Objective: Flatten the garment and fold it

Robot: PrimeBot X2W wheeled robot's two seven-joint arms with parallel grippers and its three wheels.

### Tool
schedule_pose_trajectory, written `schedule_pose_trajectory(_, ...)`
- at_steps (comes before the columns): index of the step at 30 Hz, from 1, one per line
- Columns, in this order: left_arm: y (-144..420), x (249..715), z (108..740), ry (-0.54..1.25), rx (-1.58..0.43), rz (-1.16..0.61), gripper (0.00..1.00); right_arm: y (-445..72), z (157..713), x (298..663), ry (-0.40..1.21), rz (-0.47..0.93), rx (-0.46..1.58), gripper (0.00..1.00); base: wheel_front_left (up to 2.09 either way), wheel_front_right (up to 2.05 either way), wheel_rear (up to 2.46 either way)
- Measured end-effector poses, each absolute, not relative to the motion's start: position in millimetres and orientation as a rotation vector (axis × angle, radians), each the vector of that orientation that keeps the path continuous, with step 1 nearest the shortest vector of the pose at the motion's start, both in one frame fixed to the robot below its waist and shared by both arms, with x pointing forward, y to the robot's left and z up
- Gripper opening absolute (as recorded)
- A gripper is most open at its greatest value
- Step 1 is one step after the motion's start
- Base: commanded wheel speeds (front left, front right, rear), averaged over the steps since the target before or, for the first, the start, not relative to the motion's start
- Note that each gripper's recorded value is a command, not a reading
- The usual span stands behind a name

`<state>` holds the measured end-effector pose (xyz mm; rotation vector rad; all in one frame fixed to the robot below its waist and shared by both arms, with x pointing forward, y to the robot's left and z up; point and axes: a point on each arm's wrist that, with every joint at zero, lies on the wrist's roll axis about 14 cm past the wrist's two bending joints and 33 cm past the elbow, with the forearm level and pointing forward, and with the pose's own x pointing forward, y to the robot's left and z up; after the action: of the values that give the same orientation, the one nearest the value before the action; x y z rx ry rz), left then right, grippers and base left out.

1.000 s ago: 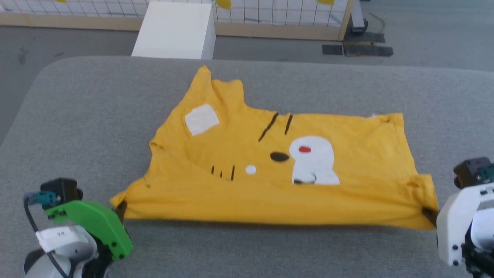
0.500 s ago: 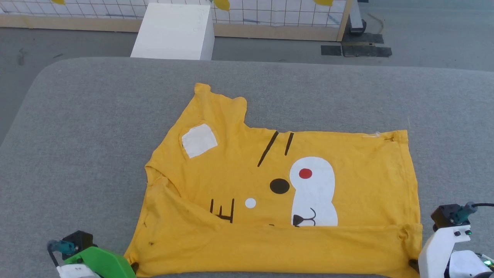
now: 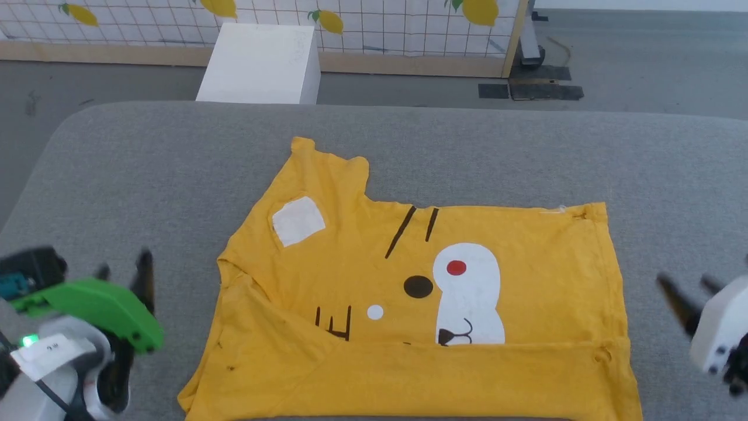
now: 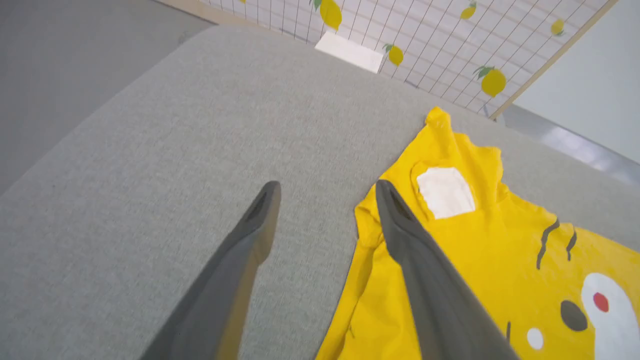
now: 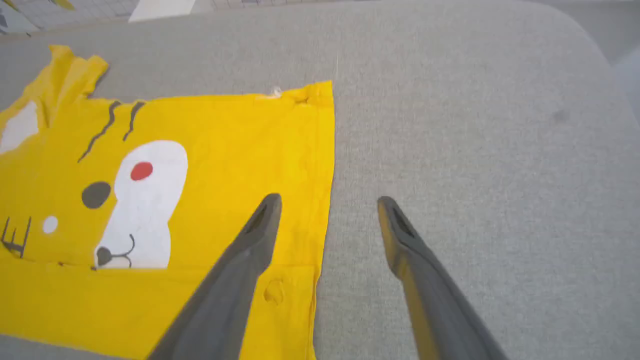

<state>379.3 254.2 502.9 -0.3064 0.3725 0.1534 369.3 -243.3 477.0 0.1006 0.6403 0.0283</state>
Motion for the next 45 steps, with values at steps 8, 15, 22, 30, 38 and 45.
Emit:
schedule_pose_trajectory(8, 234, 427, 563, 0.006, -0.224, 0.079, 1.0, -252, 536, 419, 0.316, -0.014, 0.066, 1.0, 0.0, 0.0, 0.0)
schedule_pose_trajectory(15, 203, 471, 557, -0.058, -0.212, -0.017, 1.0, -251, 523, 447, 0.308, -0.003, 0.045, 1.0, 0.0, 0.0, 0.0)
schedule_pose_trajectory(22, 173, 541, 546, 0.019, -0.188, -0.129, 1.0, -243, 505, 479, 0.351, 0.037, 0.01, 1.0, 0.0, 0.0, 0.0)
schedule_pose_trajectory(30, 151, 602, 486, 0.403, -0.062, -0.239, 1.0, -228, 471, 502, 0.438, 0.092, -0.014, 1.0, 0.0, 0.0, 0.0)
schedule_pose_trajectory(38, 150, 601, 406, 0.857, 0.067, -0.256, 1.0, -232, 440, 504, 0.511, 0.088, -0.021, 1.0, 0.0, 0.0, 0.0)
schedule_pose_trajectory(45, 146, 593, 362, 1.026, 0.098, -0.272, 1.0, -245, 425, 503, 0.545, 0.054, -0.029, 1.0, 0.0, 0.0, 0.0)
